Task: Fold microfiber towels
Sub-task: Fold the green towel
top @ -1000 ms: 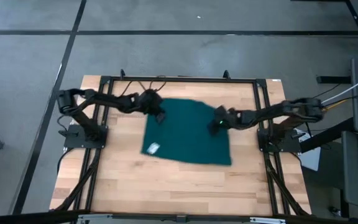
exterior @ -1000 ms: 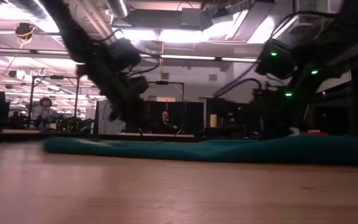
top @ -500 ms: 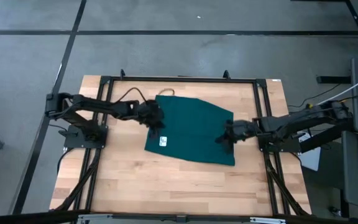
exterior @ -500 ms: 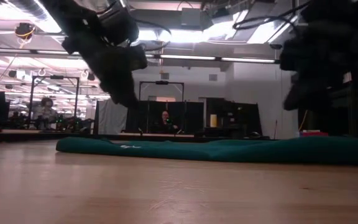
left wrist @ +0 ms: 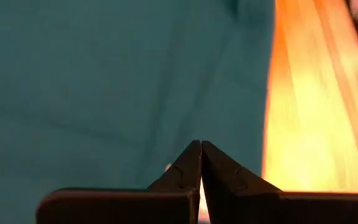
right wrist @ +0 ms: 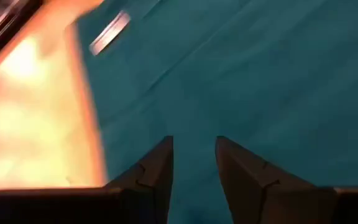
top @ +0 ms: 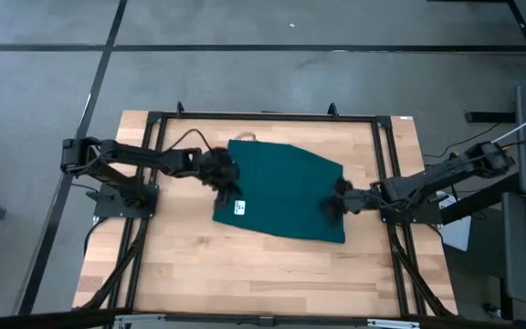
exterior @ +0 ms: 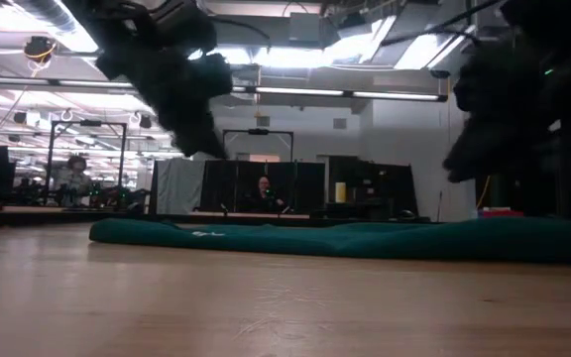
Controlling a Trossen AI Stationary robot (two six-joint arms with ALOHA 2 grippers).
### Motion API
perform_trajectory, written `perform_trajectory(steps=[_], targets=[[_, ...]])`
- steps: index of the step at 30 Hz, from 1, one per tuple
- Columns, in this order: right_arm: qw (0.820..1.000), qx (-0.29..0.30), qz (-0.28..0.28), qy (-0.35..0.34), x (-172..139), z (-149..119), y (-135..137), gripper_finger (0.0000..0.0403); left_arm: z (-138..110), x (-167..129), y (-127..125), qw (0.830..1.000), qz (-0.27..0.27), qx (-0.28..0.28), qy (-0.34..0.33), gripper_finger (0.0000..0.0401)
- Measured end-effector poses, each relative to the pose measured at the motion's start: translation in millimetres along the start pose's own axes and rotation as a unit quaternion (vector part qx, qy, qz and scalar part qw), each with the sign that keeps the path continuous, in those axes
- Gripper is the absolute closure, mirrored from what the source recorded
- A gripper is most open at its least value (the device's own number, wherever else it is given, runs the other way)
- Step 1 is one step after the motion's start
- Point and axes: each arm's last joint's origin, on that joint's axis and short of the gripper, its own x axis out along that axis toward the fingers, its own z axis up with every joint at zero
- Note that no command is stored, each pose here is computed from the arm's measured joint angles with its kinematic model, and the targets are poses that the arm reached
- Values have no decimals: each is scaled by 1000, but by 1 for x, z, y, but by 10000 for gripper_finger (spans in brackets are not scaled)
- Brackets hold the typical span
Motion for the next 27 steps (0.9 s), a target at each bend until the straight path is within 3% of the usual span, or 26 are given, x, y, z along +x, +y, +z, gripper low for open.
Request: perform_trajectory(steps=[4,7,11,18,27], targets=[[995,36,-95,-18,5,11,-23,277,9,-4,11,998,12,-45,-45,398],[991,46,-122,-15,8,20,-35,287,10,-3,8,998,6,-48,-46,398],[991,45,-122,-33,11,35,-43,291,4,3,-6,999,13,-46,-26,399],[983,98,-138,-69,8,64,-73,262,-10,38,-23,997,24,-69,1,399],[990,95,-102,12,5,72,-102,263,-12,70,-25,991,-1,-125,-39,399]])
